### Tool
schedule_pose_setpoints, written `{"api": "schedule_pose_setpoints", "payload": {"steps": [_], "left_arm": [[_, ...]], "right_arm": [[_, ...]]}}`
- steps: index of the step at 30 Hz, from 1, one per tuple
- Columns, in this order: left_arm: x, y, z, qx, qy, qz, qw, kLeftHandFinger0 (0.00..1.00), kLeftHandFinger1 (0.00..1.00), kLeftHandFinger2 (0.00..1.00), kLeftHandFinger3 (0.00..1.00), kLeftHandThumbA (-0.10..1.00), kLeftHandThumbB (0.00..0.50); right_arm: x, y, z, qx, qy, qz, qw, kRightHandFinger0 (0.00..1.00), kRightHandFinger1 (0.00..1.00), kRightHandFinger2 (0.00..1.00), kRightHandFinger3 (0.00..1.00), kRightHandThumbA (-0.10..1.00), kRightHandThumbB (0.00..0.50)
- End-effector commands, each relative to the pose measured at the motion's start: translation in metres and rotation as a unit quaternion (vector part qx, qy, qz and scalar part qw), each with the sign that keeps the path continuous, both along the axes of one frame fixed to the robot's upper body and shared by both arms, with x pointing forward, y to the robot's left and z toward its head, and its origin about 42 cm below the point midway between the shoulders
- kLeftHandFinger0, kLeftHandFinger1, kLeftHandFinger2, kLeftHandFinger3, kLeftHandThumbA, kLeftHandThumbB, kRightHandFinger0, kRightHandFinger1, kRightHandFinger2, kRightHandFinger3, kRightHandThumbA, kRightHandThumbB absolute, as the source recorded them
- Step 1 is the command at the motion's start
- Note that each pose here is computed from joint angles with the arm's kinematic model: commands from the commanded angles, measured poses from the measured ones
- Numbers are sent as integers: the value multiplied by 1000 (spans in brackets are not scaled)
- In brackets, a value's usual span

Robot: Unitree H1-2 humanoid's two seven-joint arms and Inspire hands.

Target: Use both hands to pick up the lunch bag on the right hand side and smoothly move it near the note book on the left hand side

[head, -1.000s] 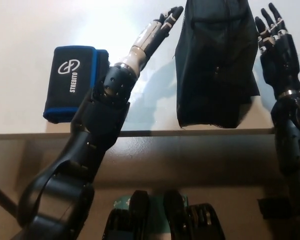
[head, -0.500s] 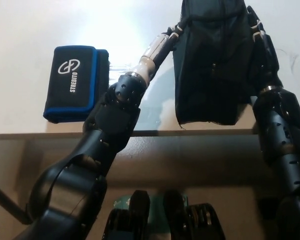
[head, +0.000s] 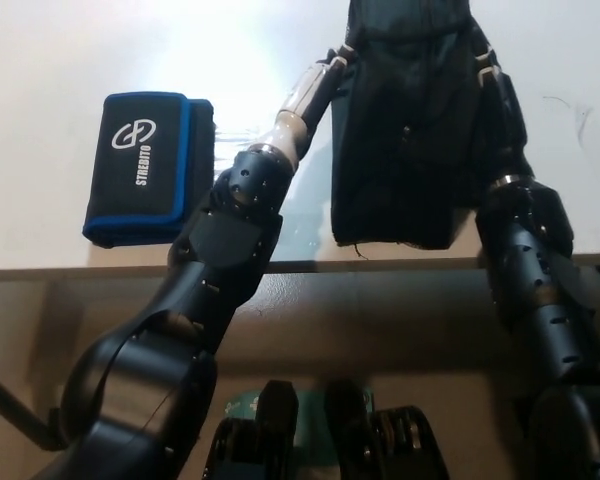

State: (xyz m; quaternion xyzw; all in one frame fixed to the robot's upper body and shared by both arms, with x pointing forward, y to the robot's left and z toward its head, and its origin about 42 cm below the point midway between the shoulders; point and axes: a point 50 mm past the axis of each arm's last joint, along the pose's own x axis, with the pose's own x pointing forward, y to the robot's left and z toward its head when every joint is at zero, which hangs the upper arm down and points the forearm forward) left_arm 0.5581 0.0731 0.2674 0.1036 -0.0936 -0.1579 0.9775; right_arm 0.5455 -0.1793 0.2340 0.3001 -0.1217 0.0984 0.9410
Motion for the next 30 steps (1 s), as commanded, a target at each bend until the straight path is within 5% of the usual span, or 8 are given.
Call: {"api": "schedule_pose_setpoints", "payload": {"steps": [1,7,9,13,21,24,30], "left_arm": [[4,5,25,-28,-49,-2,998,1000,1000,1000,1000,1000,433],[1,29,16,-37,-66,29,997,1000,1000,1000,1000,1000,404],[-1,38,16,-50,-77,36,995,1000,1000,1000,1000,1000,344],[-4,54,15,-54,-91,50,993,1000,1000,1000,1000,1000,376],[-14,89,15,-65,-116,77,988,1000,1000,1000,1000,1000,332],[-17,106,15,-75,-123,95,985,1000,1000,1000,1000,1000,341],[-22,130,23,-88,-125,116,981,1000,1000,1000,1000,1000,369]], "right_arm": [[10,40,42,-11,-61,49,997,1000,1000,1000,1000,1000,411],[10,60,44,-15,-62,66,996,1000,1000,1000,1000,1000,406],[9,69,45,-16,-63,72,995,1000,1000,1000,1000,1000,402],[9,86,47,-31,-60,82,994,1000,1000,1000,1000,1000,404],[7,119,53,-44,-52,105,992,1000,1000,1000,1000,1000,409],[6,132,56,-49,-47,114,991,1000,1000,1000,1000,1000,368],[3,151,58,-55,-38,142,988,1000,1000,1000,1000,1000,363]]}}
